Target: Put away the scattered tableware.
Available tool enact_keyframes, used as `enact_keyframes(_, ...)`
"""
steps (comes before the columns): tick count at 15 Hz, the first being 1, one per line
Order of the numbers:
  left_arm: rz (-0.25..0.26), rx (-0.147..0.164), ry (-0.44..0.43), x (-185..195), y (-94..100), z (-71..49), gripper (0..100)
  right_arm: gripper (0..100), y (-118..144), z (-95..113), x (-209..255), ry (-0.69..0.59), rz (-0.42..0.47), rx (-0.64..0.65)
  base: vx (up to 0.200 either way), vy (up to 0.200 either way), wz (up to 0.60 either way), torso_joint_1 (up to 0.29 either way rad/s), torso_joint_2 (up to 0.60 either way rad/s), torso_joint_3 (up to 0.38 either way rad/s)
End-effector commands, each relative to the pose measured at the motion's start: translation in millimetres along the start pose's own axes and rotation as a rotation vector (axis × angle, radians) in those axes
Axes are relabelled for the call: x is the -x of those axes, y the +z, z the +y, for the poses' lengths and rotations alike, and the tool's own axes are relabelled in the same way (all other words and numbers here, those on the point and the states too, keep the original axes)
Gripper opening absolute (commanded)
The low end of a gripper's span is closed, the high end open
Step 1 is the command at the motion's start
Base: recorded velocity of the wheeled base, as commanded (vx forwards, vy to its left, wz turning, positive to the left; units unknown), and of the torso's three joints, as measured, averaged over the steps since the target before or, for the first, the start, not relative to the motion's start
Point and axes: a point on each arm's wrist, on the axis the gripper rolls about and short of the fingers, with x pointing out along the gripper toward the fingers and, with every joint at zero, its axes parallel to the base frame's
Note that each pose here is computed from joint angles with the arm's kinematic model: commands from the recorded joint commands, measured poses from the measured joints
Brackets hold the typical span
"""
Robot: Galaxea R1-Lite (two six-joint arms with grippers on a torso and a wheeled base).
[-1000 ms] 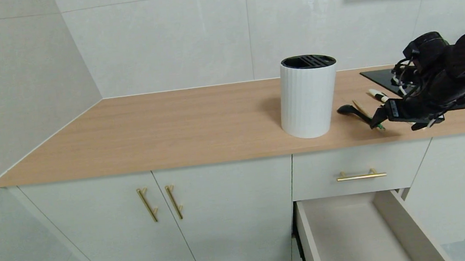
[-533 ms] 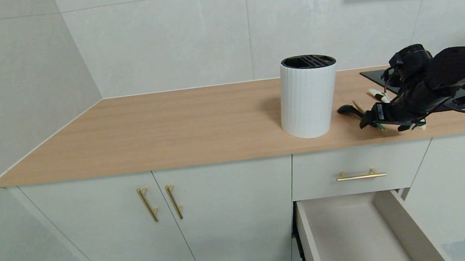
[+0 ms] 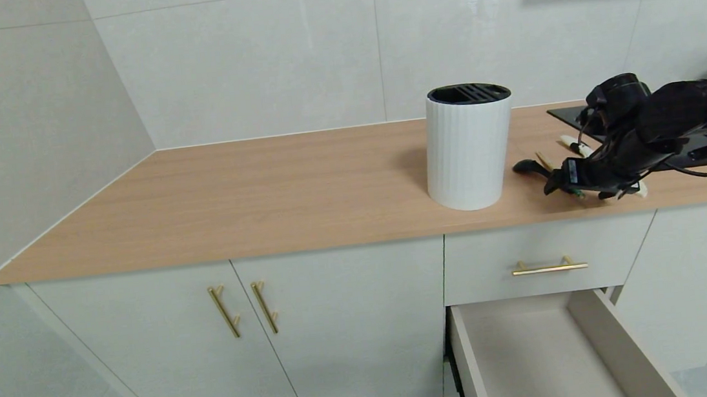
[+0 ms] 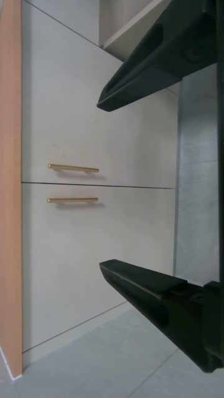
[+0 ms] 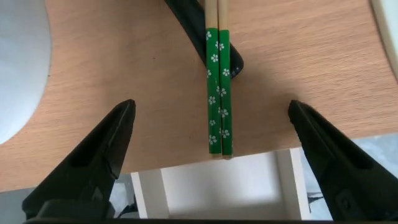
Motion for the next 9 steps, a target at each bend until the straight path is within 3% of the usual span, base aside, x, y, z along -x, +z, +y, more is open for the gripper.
enact_keyframes(1,0.0,0.0,0.001,0.0,0.0,0.0,100,0,-0.8,0.1,-2.9,-0.001,0.006,0.001,0.0,0.0,0.0,0.0,0.0,0.0)
enact_keyframes(9,0.0,0.0,0.001,0.0,0.0,0.0,100,0,4.0,-5.2,9.9,-0.013,-0.022,-0.011,0.0,0.0,0.0,0.0,0.0,0.0)
